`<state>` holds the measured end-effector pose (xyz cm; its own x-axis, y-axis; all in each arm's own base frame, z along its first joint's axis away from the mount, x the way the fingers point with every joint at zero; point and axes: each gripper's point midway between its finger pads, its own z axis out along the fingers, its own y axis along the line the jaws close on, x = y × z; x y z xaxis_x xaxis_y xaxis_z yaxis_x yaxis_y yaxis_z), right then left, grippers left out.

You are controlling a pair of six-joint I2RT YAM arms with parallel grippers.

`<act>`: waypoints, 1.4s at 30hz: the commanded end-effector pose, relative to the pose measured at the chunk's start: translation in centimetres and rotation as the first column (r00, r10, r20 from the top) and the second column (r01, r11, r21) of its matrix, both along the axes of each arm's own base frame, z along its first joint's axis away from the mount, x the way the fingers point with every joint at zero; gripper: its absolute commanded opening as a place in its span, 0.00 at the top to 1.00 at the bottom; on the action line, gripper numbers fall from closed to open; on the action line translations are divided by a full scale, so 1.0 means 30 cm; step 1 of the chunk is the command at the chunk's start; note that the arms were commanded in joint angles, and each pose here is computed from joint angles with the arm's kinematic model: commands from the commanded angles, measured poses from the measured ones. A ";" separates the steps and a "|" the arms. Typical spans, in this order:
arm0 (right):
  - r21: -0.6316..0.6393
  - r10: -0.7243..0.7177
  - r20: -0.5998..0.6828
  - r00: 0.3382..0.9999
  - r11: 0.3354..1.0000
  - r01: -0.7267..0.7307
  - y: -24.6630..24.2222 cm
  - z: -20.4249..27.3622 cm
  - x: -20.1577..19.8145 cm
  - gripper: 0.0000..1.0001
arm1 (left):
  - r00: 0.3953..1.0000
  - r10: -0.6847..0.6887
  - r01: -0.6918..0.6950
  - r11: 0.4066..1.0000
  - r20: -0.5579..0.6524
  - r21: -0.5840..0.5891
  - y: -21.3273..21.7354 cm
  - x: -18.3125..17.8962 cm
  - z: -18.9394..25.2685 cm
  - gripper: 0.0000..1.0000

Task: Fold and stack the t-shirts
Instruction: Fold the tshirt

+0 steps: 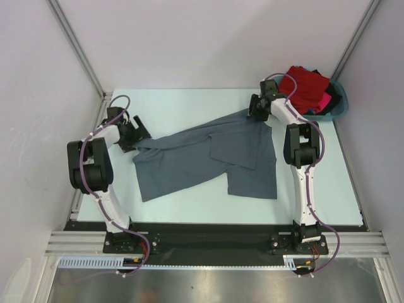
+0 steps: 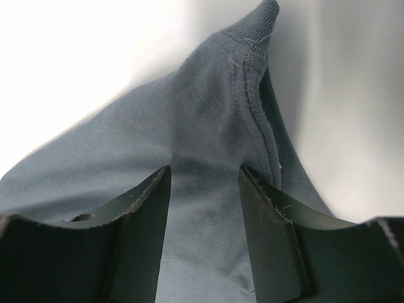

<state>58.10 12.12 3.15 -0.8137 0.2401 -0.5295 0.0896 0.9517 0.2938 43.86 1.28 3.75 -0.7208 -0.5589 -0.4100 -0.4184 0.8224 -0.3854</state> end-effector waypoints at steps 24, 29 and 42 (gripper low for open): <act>-0.039 -0.032 -0.056 0.998 0.999 0.029 -0.064 -0.068 -0.030 0.47 | 0.987 -0.039 0.036 0.999 0.156 0.026 -0.001 0.052 0.197 1.00; -0.038 -0.027 -0.055 0.998 0.999 0.025 -0.063 -0.071 -0.029 0.48 | 0.959 -0.010 -0.040 0.984 0.283 0.171 0.092 0.125 0.424 1.00; -0.025 -0.020 -0.053 0.998 1.000 0.018 -0.057 -0.066 -0.026 0.48 | 0.924 0.218 -0.344 0.833 0.314 0.434 0.339 0.070 0.424 0.20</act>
